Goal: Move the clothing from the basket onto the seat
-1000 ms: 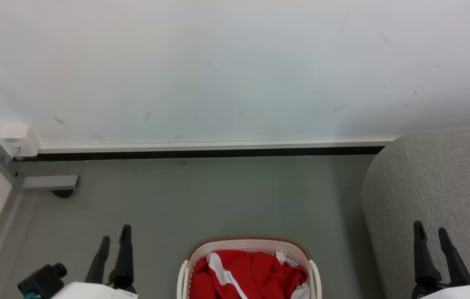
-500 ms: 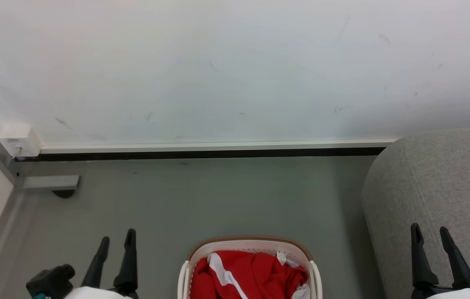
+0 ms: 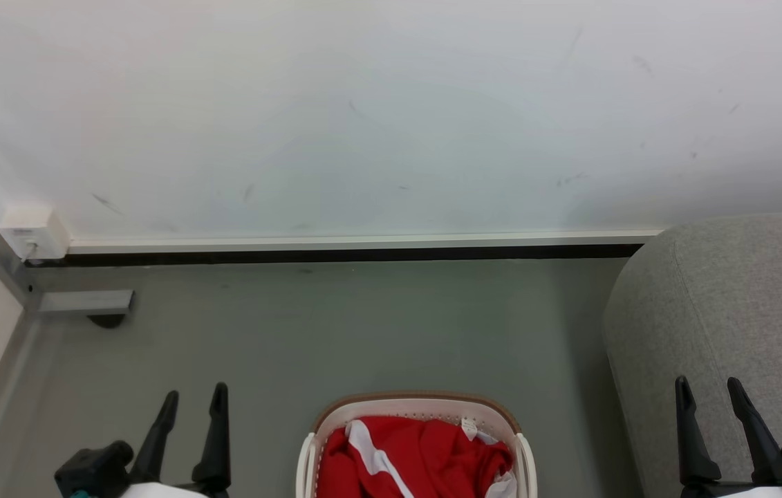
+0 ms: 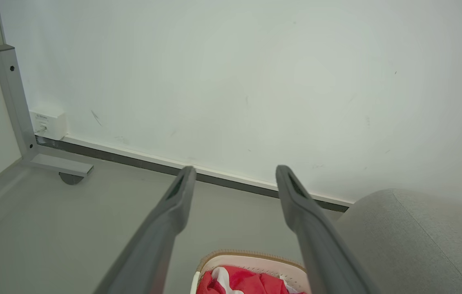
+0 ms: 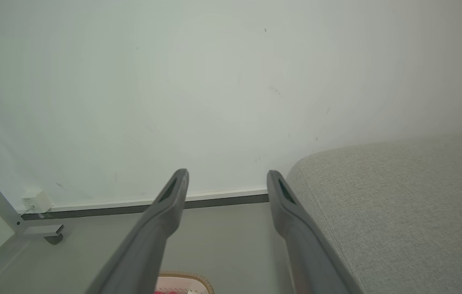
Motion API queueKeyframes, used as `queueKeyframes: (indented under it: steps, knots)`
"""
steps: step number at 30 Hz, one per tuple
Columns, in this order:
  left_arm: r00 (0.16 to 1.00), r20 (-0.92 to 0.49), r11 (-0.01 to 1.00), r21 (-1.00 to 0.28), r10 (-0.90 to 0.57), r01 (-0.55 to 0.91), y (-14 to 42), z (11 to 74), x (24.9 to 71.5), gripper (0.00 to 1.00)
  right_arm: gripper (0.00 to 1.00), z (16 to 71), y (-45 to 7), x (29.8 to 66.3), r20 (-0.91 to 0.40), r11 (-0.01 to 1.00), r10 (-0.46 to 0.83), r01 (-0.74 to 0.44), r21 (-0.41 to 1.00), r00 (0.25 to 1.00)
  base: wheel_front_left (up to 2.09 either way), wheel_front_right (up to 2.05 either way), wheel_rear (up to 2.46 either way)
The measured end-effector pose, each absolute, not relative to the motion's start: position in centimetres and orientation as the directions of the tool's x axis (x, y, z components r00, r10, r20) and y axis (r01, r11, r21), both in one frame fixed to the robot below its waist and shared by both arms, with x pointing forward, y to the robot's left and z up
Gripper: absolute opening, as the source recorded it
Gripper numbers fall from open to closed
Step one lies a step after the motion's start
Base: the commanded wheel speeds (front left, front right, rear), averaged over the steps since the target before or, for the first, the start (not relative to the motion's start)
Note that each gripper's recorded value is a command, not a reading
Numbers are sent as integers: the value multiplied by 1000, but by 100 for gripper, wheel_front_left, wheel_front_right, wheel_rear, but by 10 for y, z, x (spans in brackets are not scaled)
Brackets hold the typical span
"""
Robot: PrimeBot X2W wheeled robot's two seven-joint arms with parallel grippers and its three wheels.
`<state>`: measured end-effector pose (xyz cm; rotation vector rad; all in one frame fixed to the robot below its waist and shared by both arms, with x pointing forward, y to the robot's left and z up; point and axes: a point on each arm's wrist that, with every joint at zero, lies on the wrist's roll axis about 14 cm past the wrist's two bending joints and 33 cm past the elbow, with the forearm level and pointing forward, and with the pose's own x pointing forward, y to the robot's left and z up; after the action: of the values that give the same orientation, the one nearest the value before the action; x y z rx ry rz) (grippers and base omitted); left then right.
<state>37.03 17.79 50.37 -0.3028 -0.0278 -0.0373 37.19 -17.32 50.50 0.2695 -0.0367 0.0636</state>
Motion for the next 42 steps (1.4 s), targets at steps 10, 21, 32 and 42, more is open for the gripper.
queueKeyframes:
  steps: [10,21,32,42]
  knots:
    - [998,49,978,-202,-42,51,178,505,369,100,100,503,-170,370,47,979,75,-82,184,996,0,0,0]
    - [997,60,991,-119,-49,56,178,506,368,100,100,502,-170,368,54,989,81,-87,121,995,0,0,0]
    - [996,71,996,-60,-55,59,179,506,367,100,100,499,-169,365,54,991,90,-94,90,994,0,0,0]
    - [995,70,997,-8,-74,75,176,503,366,100,100,496,-166,363,53,994,105,-107,37,993,0,0,0]
